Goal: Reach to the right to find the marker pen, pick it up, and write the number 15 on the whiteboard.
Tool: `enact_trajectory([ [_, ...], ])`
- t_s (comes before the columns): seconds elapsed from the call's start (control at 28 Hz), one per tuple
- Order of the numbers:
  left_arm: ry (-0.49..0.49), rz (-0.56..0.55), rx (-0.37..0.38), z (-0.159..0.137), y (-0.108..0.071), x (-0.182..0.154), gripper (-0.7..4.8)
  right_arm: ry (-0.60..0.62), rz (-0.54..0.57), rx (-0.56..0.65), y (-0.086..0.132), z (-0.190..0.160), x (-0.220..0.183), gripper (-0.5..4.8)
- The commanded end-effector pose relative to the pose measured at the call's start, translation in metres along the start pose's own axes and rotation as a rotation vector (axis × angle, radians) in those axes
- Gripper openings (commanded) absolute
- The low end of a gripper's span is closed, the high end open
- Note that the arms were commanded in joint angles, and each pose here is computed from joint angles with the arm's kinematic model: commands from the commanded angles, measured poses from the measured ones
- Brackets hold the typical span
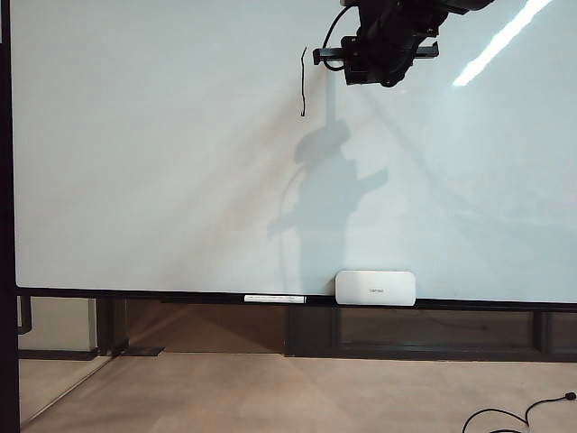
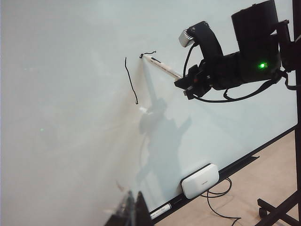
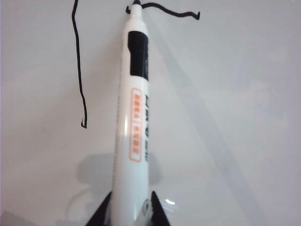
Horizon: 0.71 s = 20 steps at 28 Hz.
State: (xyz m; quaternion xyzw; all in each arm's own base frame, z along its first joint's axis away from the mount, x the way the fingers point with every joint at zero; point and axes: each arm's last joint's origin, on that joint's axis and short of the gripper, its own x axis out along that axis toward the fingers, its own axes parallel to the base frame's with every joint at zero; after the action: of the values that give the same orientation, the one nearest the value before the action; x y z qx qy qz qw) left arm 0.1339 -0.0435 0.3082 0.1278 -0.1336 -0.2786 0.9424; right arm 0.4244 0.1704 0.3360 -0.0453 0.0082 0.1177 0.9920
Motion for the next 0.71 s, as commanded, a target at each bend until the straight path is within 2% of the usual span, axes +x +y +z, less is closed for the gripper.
enact_trajectory([
  [0.04, -0.011, -0.001, 0.008, 0.002, 0.000, 0.000, -0.05, -0.004, 0.001, 0.006, 0.000, 0.001, 0.000, -0.03],
  [0.29, -0.012, 0.000, 0.008, 0.002, 0.000, 0.000, -0.05, 0.086, 0.002, 0.011, 0.002, -0.018, 0.008, -0.03],
  [0.71, -0.012, 0.000, 0.009, 0.002, 0.001, 0.000, -0.05, 0.142, -0.016, 0.008, 0.003, -0.026, 0.009, -0.02],
])
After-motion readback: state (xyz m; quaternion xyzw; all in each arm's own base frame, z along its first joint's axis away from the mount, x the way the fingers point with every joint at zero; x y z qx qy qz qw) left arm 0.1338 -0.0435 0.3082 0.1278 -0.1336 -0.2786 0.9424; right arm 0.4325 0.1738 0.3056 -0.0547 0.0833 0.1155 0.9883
